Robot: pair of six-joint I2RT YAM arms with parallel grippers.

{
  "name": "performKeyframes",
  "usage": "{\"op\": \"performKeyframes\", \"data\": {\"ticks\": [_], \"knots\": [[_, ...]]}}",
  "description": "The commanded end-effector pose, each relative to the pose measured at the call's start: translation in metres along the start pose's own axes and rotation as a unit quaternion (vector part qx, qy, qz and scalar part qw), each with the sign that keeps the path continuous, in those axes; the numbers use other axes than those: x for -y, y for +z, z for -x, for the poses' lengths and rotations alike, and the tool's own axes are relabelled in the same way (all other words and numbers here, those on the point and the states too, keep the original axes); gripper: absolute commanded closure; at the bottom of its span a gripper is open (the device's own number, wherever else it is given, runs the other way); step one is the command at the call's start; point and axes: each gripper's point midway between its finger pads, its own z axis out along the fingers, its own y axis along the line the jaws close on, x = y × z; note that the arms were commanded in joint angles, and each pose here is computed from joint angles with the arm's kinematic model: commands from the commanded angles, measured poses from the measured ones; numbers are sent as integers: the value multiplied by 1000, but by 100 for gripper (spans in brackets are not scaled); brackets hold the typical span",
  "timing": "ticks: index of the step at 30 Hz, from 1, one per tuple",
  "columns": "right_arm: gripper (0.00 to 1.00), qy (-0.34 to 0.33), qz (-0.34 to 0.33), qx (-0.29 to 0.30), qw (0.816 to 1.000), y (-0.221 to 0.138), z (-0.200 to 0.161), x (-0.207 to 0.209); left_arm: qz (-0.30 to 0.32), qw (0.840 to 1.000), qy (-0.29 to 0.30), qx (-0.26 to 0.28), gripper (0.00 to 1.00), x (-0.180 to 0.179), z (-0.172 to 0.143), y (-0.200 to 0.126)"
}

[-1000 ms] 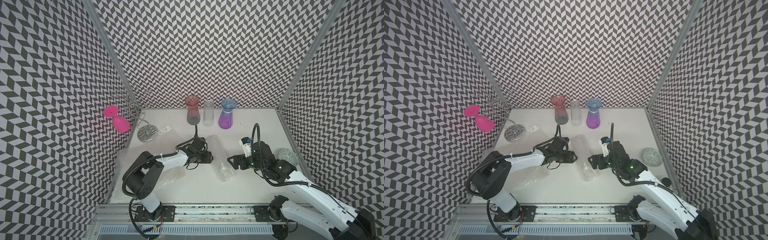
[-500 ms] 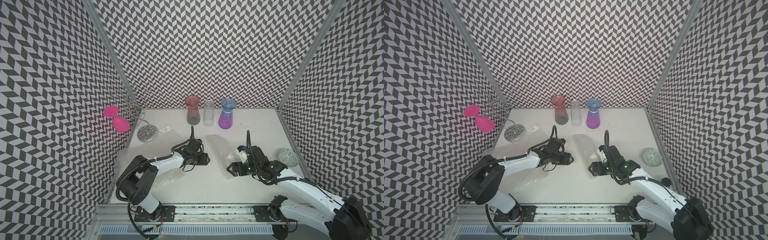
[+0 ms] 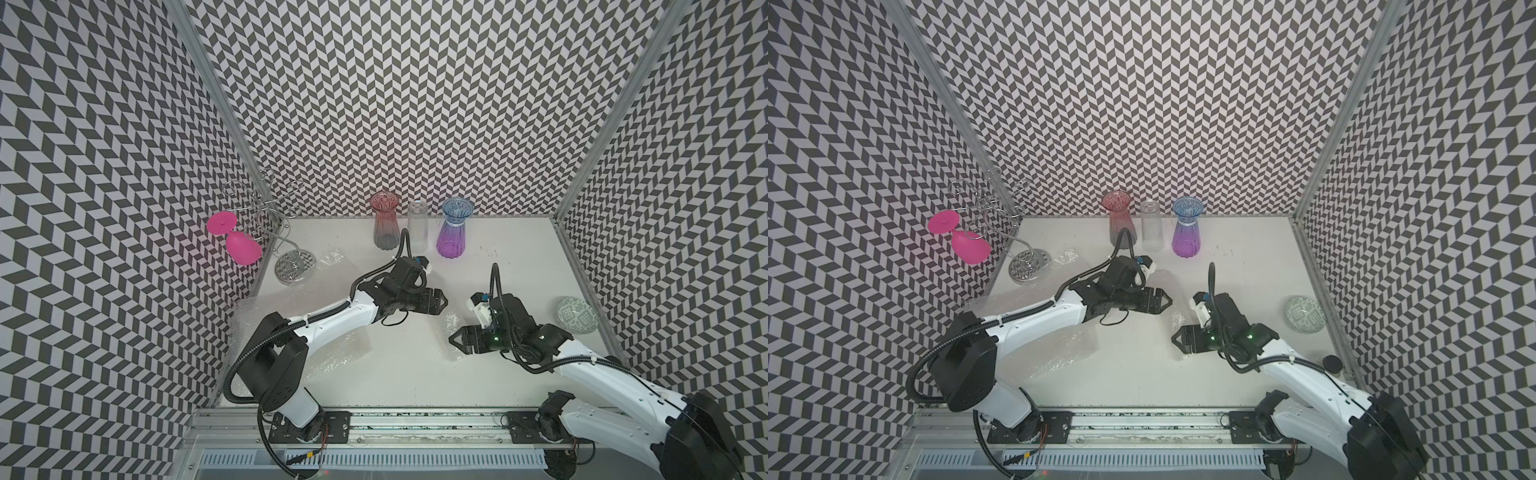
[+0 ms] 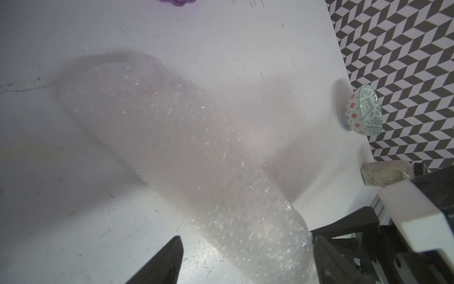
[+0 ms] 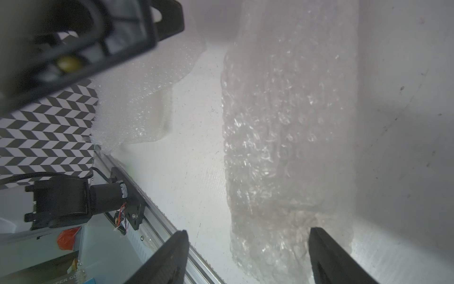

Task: Unwrap the vase from the bubble wrap
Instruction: Unwrap the bubble wrap at the center of the board.

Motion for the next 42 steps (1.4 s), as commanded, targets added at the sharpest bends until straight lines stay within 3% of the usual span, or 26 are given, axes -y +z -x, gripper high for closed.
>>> {"op": "performKeyframes", "data": {"ticks": [1,12,18,21,26,31,36,42], "knots": [[21,-32,50,41,997,-4,26,-31,22,1000,0,-22,23,-12,-12,13],[21,-69,64,21,995,1,17,-42,50,998,-11,-40,30,-32,-34,21],[18,-81,60,51,994,-15,22,-45,50,997,-20,-53,53,-38,-47,23],[15,-71,49,76,993,-26,19,-38,55,996,-24,-58,59,-44,-52,22],[17,-20,6,88,996,-32,6,-11,64,995,-35,-65,60,-59,-62,18],[21,12,-14,41,999,-15,-14,7,66,995,-41,-65,60,-68,-66,13],[30,17,-18,-6,1000,-1,-26,12,64,995,-39,-63,60,-69,-66,12],[34,11,0,-16,1000,13,-24,8,60,996,-40,-61,60,-67,-64,12]]}}
